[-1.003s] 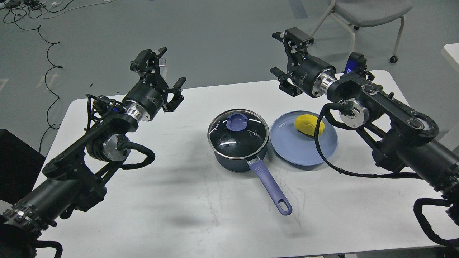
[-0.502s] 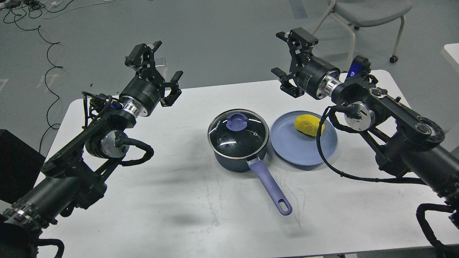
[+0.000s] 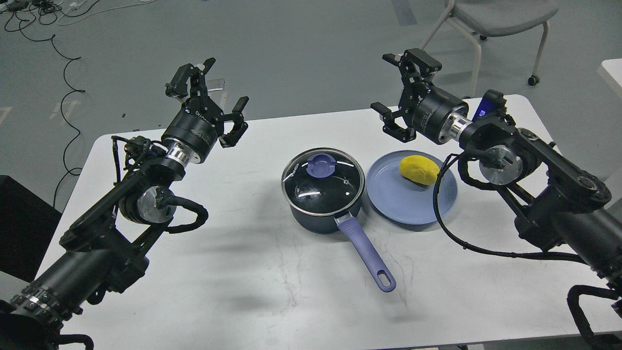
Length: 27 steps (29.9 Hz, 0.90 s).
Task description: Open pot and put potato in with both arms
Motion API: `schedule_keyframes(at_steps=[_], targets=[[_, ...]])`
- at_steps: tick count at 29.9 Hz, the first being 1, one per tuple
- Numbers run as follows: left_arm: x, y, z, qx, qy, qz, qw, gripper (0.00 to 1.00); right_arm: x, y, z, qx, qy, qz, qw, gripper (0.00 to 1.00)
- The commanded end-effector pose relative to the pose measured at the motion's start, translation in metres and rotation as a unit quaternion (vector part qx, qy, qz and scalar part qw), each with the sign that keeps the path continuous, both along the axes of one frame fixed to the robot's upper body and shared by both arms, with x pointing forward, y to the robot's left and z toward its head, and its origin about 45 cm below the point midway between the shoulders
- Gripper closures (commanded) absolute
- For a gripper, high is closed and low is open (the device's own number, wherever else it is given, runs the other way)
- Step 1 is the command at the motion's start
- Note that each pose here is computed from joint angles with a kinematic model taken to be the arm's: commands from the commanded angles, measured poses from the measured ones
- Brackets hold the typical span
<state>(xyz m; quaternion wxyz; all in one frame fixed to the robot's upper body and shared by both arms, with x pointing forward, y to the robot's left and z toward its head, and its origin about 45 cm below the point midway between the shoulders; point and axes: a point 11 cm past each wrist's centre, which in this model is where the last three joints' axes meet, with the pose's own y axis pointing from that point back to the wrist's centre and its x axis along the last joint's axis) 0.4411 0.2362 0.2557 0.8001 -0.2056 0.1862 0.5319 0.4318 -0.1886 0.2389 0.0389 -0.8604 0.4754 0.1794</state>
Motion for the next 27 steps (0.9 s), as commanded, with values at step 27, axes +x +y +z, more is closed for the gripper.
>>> schedule_keyframes(at_steps=[27], targets=[[-0.005,-0.019,0.009,0.400,-0.198,0.023,0.895,0.02,0.016,-0.022,0.003,-0.008,0.000,-0.022,1.000,0.00]])
